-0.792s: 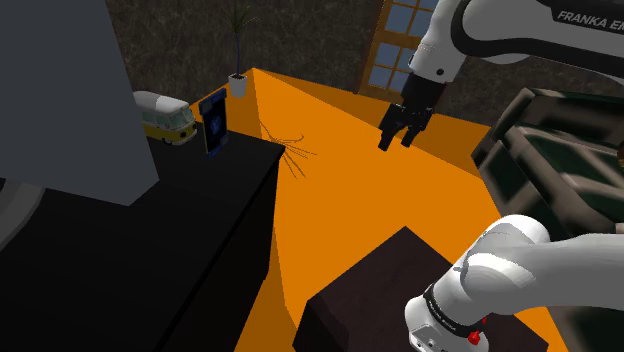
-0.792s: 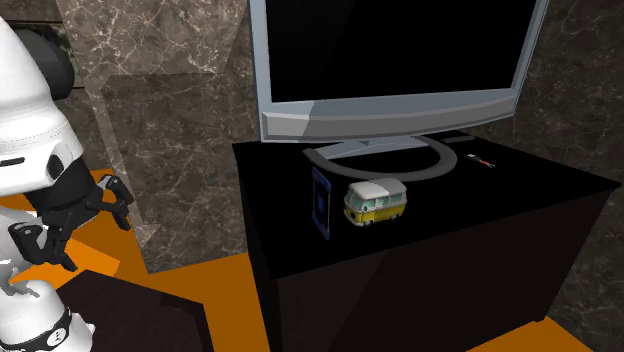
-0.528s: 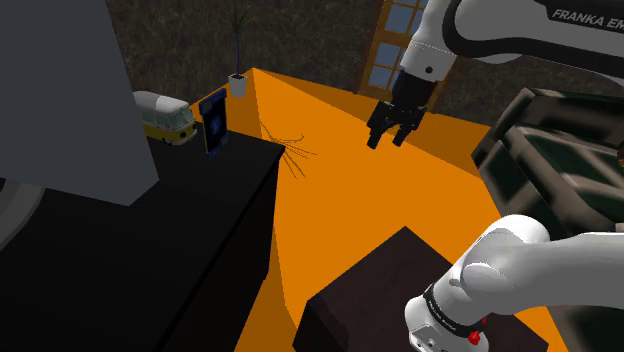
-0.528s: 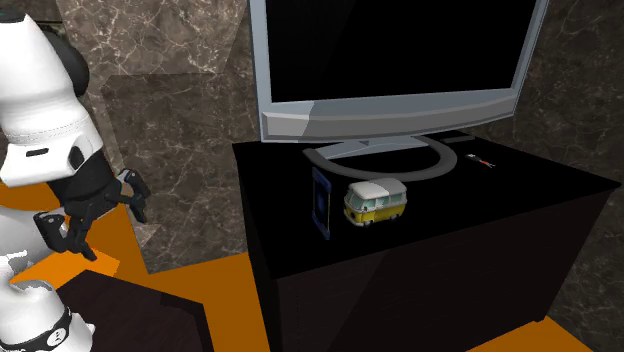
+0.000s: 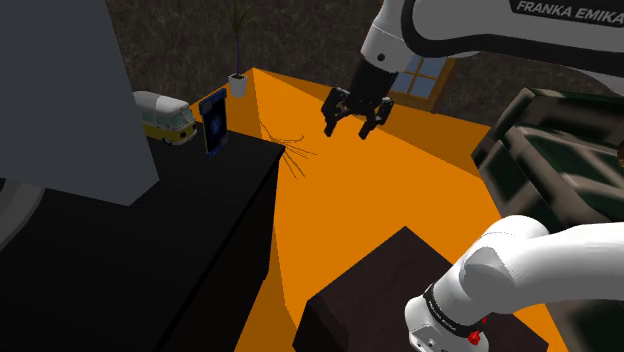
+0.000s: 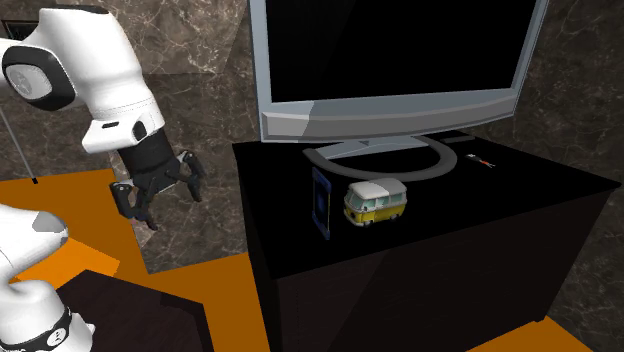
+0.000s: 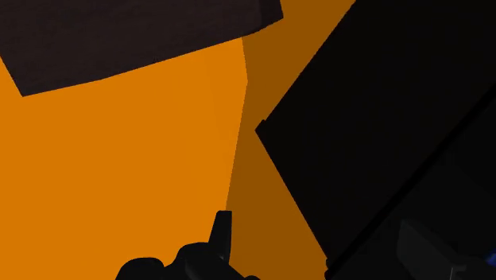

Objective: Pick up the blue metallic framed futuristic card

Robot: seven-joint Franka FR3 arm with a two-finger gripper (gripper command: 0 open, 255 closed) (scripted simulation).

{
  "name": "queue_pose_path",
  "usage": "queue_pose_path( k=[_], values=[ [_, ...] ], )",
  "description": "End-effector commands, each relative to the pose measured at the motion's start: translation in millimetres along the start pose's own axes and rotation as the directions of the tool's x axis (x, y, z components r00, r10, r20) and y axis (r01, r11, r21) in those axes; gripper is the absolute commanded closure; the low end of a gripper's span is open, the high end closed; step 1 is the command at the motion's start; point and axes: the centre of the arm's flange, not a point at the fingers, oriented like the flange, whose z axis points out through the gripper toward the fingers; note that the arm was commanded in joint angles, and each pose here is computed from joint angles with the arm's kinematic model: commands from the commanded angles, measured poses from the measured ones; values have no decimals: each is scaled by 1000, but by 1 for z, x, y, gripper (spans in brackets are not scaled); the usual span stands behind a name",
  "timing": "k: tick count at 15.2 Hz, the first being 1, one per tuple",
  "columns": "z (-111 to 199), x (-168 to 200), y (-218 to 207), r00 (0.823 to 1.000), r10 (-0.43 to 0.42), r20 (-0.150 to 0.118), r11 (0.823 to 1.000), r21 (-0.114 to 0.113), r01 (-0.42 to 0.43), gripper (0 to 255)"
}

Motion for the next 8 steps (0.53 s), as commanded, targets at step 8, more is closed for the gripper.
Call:
queue_pose_path(
  k=[8],
  values=[
    [0, 38, -111, 965, 228, -131, 974, 19, -227, 0]
  ],
)
